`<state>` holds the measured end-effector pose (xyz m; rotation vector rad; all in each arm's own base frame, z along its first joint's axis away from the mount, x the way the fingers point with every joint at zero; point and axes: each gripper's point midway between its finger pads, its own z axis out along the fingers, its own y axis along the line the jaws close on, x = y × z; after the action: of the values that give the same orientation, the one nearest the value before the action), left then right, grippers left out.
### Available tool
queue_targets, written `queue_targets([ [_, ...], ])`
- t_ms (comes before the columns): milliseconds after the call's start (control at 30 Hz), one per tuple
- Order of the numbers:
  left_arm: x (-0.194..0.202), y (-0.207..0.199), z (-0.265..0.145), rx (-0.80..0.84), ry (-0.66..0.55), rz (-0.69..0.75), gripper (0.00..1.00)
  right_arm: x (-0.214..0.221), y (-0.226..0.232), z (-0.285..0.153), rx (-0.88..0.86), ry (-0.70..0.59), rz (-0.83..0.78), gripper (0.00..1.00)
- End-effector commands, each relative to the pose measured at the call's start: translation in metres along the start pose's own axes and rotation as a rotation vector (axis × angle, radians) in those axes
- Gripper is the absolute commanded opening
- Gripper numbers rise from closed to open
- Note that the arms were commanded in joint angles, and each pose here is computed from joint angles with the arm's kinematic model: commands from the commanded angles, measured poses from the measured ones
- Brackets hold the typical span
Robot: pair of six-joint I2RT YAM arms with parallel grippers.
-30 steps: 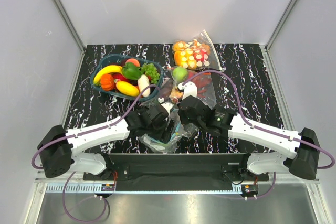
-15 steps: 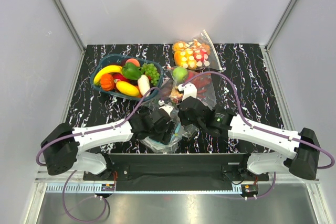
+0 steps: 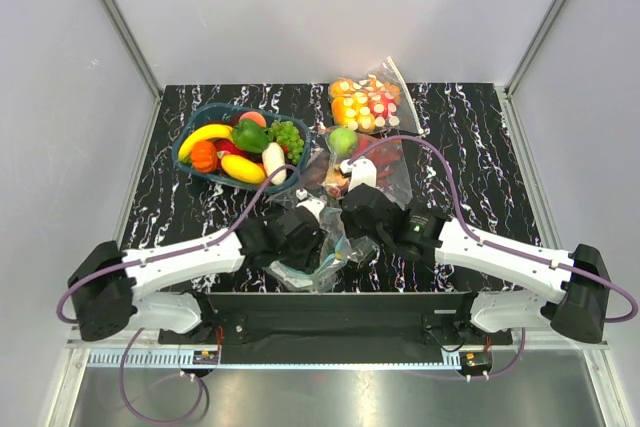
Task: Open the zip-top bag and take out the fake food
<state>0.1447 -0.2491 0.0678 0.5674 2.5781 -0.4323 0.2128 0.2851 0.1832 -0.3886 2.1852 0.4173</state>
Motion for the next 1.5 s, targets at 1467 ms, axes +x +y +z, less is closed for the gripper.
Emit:
queue_targets([
  [1467, -0.113, 0.05, -0.05, -0.023, -0.317, -0.125, 0.38, 0.031, -0.008, -0.014, -0.037, 0.07, 0.031, 0.06],
])
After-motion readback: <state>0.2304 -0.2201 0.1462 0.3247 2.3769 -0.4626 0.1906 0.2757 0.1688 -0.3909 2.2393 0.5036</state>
